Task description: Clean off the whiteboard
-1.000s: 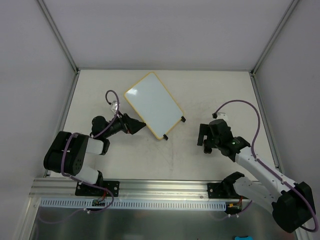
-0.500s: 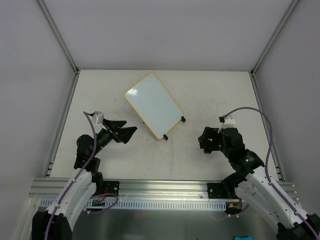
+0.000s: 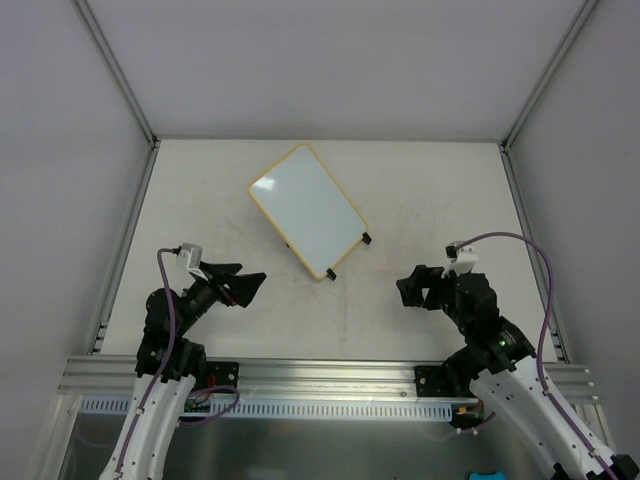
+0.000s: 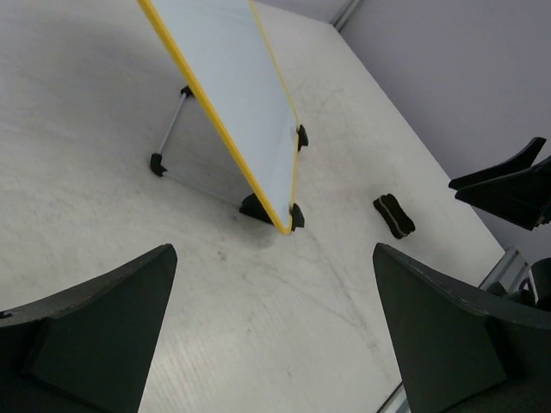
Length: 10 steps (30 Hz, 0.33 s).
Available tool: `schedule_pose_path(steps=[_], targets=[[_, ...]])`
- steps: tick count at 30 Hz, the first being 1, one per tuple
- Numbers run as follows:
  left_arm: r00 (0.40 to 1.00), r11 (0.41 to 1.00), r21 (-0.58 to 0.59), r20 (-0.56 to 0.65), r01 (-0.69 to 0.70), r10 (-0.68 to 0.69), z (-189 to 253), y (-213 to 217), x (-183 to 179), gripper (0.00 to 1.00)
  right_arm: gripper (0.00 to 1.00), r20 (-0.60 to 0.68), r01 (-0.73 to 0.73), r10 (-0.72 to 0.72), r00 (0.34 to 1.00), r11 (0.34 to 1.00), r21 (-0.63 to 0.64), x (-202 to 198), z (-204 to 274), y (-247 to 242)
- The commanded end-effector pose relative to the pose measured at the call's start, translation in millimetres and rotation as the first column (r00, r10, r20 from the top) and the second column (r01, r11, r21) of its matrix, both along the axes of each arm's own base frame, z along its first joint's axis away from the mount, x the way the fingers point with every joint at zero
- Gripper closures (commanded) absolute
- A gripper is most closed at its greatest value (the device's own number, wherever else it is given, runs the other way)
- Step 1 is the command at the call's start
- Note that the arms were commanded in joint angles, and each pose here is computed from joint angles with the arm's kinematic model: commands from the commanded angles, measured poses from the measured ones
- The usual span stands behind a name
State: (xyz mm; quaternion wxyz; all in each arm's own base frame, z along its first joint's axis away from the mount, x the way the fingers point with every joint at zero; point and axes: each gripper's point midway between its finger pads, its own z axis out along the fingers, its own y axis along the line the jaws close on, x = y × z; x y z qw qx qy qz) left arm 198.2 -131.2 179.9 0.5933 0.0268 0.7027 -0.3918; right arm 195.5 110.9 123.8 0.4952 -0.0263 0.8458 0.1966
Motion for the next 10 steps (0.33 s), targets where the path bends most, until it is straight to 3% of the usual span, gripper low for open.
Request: schedule_pose_path(steps=[1, 10], targets=[[0.997, 0.999, 0.034, -0.075, 0.000, 0.003, -20.7, 1.3, -0.6, 0.01, 0.01, 0.058, -0.017, 0.015, 0.998, 0.999, 0.029, 3.6, 15.1, 4.8], [0.996, 0.999, 0.051, -0.093, -0.004, 0.009, -24.5, 2.3, 2.0, 0.01, 0.01, 0.049, 0.010, -0.011, 0.999, 1.000, 0.022, 5.4, 13.0, 1.3]])
